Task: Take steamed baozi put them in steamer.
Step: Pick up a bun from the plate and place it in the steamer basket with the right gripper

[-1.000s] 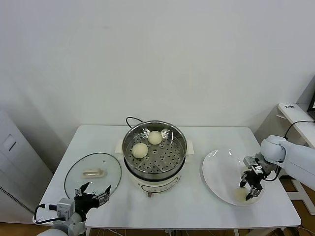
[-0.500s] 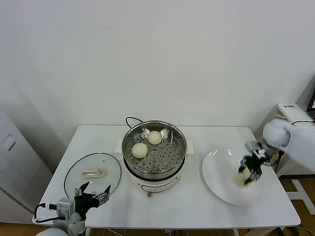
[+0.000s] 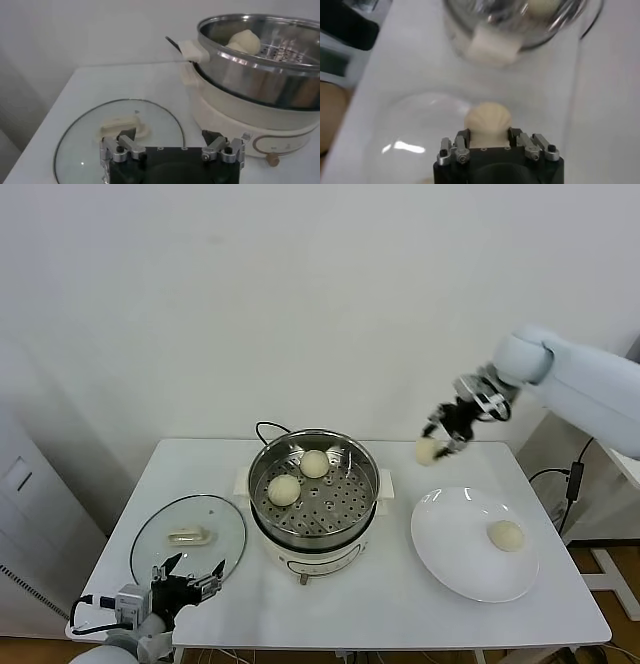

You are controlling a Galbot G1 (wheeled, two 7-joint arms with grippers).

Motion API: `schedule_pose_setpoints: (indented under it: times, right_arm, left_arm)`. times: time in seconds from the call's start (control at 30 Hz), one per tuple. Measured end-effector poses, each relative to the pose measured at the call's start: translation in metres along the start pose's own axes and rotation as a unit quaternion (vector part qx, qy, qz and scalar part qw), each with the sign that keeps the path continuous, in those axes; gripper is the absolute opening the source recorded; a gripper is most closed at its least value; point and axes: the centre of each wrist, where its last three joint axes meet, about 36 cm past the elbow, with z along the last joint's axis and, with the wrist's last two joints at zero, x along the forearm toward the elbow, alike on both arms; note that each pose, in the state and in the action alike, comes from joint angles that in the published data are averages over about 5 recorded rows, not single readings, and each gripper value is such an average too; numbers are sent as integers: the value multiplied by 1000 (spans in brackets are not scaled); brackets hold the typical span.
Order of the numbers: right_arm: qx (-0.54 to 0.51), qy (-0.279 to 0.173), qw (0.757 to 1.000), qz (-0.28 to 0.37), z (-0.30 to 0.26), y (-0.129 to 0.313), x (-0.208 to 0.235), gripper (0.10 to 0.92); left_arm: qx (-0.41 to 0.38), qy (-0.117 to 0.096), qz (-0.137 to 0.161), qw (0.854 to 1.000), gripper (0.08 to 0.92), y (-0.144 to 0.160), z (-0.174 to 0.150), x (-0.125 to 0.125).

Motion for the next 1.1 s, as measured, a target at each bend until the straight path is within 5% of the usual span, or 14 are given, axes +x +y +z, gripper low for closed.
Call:
schedule_pose_setpoints:
  times: [0.43, 1.1]
  right_arm:
    - [227, -56, 971, -45, -123, -80, -53, 483]
    - [482, -88, 861, -138, -209, -60, -127, 484]
  left_arm:
    - [4, 3, 1, 1000, 823, 3, 1, -1]
    - [4, 5, 0, 1000, 823, 4, 3, 0]
